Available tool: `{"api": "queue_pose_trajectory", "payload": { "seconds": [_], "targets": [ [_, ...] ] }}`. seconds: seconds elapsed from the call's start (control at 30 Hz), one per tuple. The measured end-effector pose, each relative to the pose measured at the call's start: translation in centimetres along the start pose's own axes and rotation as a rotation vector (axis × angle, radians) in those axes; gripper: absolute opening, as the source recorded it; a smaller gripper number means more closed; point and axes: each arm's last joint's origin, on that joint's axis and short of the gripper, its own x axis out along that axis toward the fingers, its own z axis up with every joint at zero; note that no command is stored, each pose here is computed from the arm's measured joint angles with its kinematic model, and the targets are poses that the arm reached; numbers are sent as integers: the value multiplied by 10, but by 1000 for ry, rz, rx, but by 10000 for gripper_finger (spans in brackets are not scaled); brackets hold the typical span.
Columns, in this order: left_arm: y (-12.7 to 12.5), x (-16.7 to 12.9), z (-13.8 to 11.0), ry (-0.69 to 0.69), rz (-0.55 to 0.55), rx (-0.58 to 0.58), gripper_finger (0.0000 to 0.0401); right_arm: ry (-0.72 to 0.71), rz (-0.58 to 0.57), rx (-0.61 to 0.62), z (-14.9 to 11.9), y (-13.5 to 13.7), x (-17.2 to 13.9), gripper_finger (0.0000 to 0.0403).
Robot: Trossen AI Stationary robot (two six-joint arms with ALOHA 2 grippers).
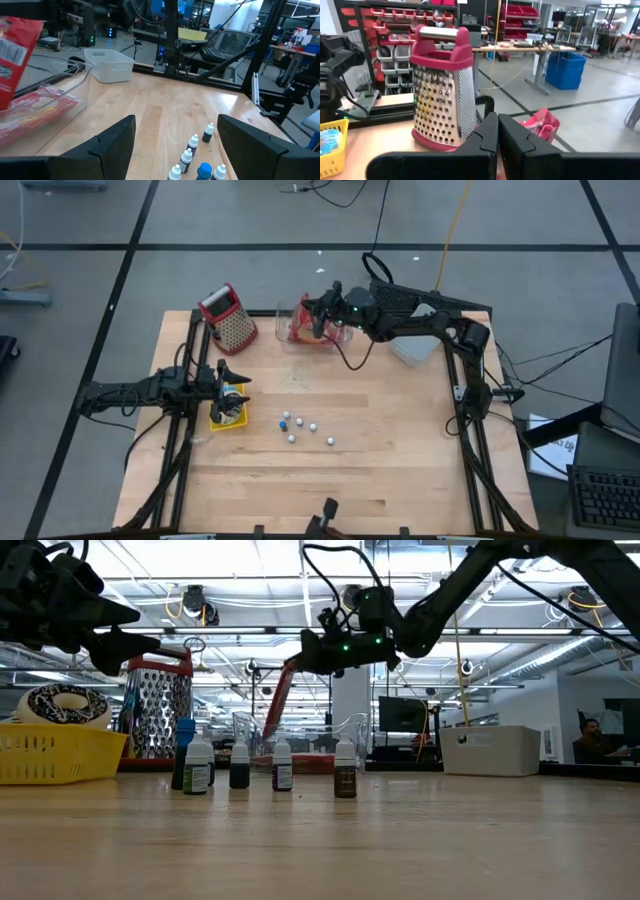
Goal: Pick & Place Food Item
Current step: Put the popcorn bag into the transparent bin
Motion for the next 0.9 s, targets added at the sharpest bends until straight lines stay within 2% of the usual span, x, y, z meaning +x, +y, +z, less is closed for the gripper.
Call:
{"api": "queue_pose_trajectory", "payload": {
  "seconds": [0.3, 0.5, 0.77, 0.9],
  "targets": [
    [0, 0, 0, 0, 0, 0, 280, 87, -46, 57, -12, -9, -1, 0],
    [0, 0, 0, 0, 0, 0, 280, 229, -107, 30, -25, -8, -3, 0],
    [0, 0, 0, 0, 0, 0, 280, 323, -104, 40, -33, -7, -5, 0],
    [0, 0, 0, 0, 0, 0, 280, 377, -134, -22, -38, -8, -7, 0]
  ]
}}
